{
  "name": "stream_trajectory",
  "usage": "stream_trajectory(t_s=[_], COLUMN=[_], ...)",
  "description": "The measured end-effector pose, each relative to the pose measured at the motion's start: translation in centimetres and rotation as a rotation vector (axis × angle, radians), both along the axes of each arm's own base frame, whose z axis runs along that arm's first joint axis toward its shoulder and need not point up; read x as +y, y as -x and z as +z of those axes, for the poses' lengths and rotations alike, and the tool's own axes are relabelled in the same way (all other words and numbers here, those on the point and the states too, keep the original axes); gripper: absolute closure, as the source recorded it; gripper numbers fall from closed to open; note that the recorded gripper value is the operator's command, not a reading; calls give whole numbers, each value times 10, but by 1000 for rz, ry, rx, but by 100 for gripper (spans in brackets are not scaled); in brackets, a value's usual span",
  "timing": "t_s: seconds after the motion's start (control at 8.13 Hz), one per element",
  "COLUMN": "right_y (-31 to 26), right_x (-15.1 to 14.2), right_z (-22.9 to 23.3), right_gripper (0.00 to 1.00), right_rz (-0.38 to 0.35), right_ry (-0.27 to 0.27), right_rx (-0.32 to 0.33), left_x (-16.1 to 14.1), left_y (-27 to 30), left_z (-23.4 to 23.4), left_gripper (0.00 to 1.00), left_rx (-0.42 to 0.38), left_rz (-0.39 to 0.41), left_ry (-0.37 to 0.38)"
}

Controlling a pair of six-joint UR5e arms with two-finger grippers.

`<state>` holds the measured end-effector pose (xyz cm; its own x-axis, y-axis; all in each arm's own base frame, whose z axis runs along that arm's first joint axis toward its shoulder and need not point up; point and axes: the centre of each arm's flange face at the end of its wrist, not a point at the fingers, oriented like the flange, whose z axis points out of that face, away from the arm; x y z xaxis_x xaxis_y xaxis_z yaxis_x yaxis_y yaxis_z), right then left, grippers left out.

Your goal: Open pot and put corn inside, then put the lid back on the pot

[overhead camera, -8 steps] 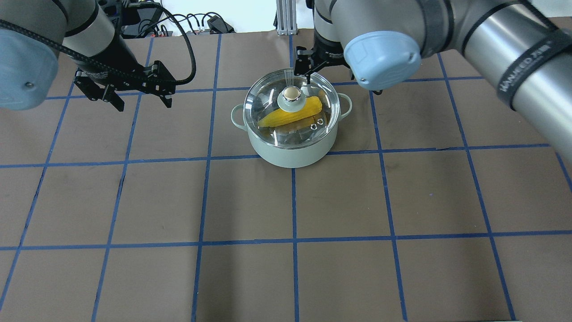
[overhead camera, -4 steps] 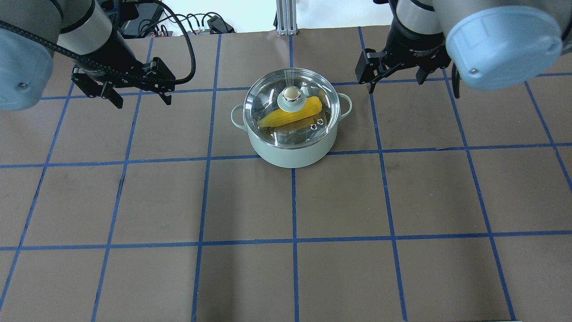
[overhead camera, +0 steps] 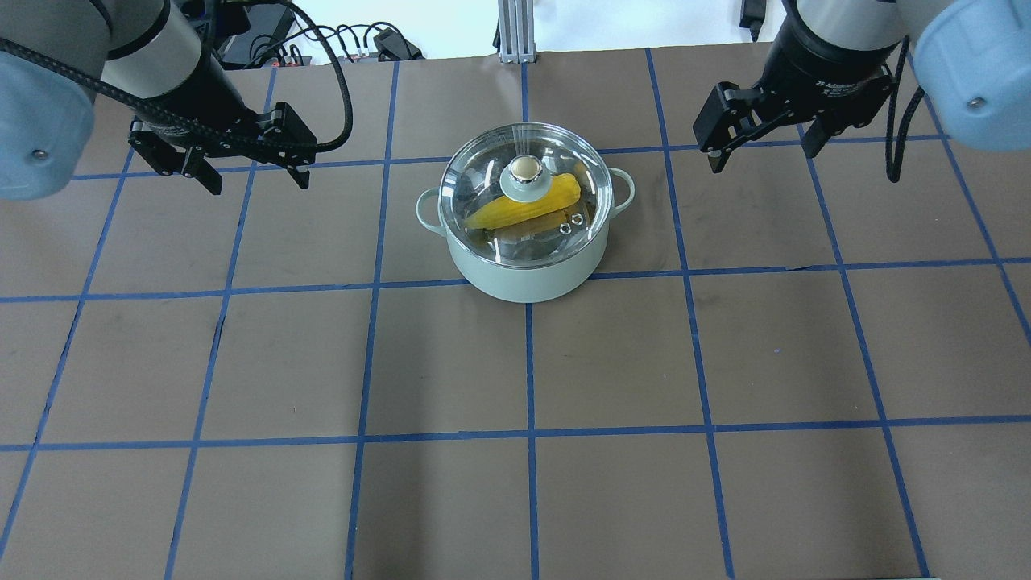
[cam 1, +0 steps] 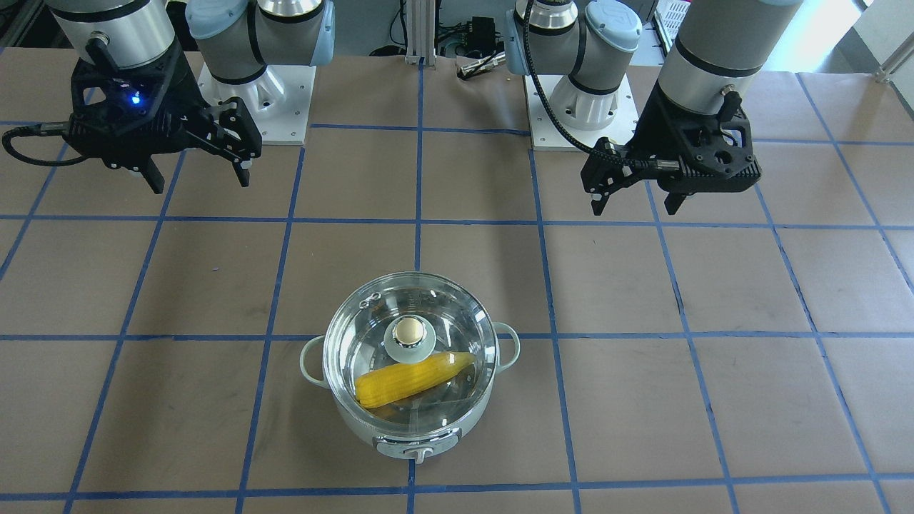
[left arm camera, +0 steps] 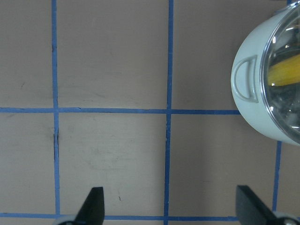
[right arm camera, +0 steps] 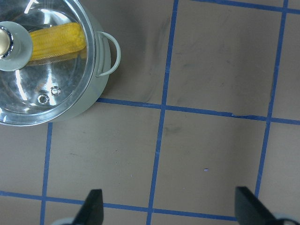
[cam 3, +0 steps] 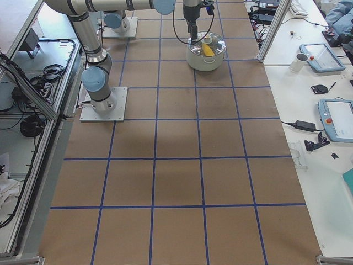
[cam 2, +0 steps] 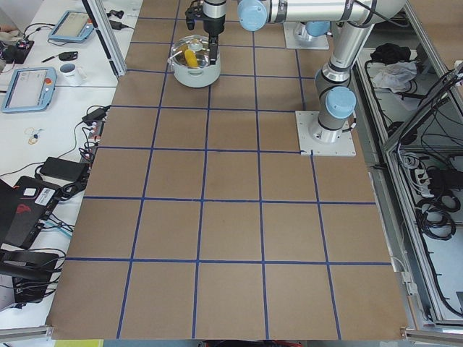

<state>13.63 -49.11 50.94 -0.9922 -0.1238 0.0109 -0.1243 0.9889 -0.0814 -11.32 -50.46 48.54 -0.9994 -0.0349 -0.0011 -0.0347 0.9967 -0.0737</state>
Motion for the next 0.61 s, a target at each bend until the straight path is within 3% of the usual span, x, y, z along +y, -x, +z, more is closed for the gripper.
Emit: stream_trajectory(t_s=[0.61], right_y=[1], right_x=[3], right_z=[2], right_gripper=[0], right_rz=[6], right_ry=[-3], right_rx=[0], left_x=[0], left_y=[1], left_z=[0], left_gripper=[0], left_rx=[-1], left_rz=[-1], left_ry=[0])
